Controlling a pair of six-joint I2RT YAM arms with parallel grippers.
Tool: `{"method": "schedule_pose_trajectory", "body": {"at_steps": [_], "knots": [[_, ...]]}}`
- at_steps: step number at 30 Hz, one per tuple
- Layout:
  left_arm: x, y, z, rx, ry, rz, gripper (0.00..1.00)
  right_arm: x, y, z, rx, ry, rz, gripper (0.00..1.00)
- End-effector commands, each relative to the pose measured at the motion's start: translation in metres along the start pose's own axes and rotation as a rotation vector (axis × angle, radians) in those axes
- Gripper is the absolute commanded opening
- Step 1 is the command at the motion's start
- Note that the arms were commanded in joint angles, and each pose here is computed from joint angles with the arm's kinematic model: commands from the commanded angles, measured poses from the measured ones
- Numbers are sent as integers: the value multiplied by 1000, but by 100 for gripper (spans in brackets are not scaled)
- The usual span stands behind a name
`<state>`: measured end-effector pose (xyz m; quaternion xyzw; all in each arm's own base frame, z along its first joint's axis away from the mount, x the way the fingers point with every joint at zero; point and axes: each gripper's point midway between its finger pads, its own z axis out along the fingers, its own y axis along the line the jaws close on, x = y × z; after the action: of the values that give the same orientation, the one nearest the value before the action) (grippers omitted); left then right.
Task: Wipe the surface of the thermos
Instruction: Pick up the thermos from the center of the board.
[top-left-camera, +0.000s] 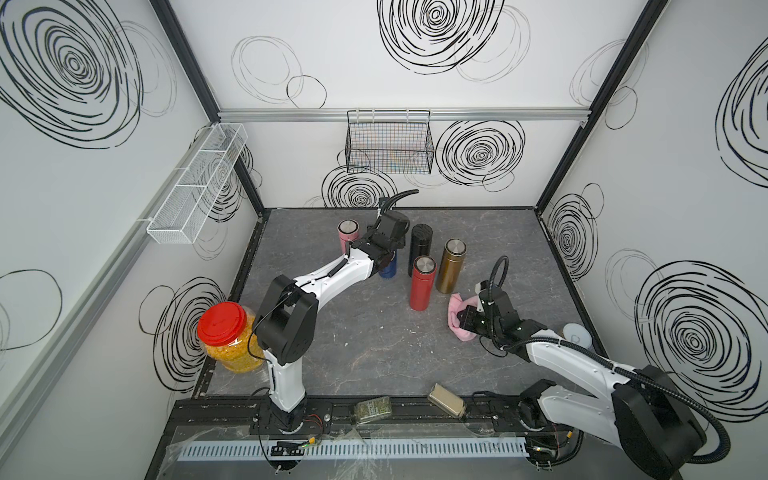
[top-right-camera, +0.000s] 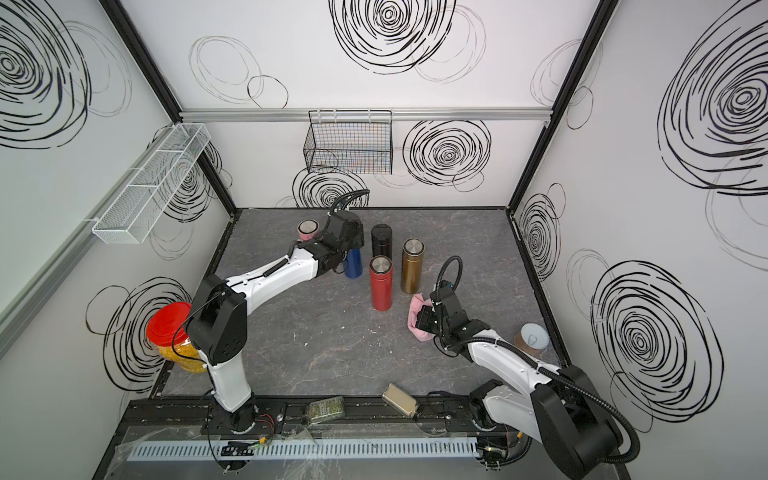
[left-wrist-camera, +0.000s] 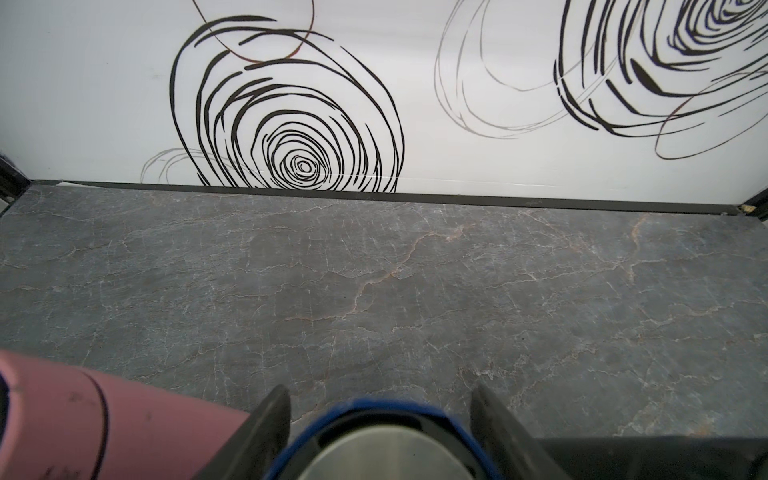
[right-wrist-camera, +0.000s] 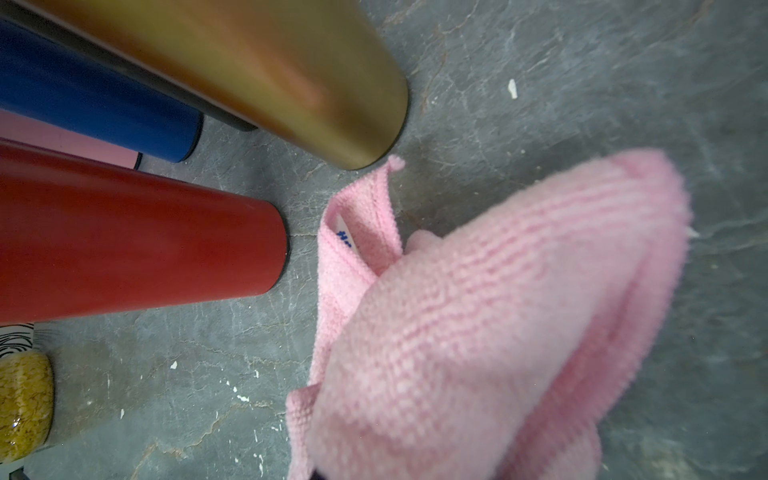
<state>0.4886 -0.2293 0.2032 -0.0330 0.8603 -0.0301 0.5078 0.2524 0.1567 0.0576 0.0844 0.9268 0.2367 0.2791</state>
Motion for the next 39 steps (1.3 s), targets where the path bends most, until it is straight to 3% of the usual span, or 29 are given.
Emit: {"method": "schedule_pose_trajectory", "body": {"at_steps": [1, 19, 31, 39], "knots": [[5, 6, -8, -19, 10, 21, 0, 0, 1, -2, -12, -7, 14, 0], [-12, -2, -59, 51, -36, 27, 0, -2, 3, -4, -20, -13, 12, 0], [26, 23, -148, 71, -1, 39, 0, 10, 6, -24, -72, 1, 9, 0], [65, 12, -180, 258, 18, 10, 0, 22, 35, -61, -198, -27, -71, 0]]}}
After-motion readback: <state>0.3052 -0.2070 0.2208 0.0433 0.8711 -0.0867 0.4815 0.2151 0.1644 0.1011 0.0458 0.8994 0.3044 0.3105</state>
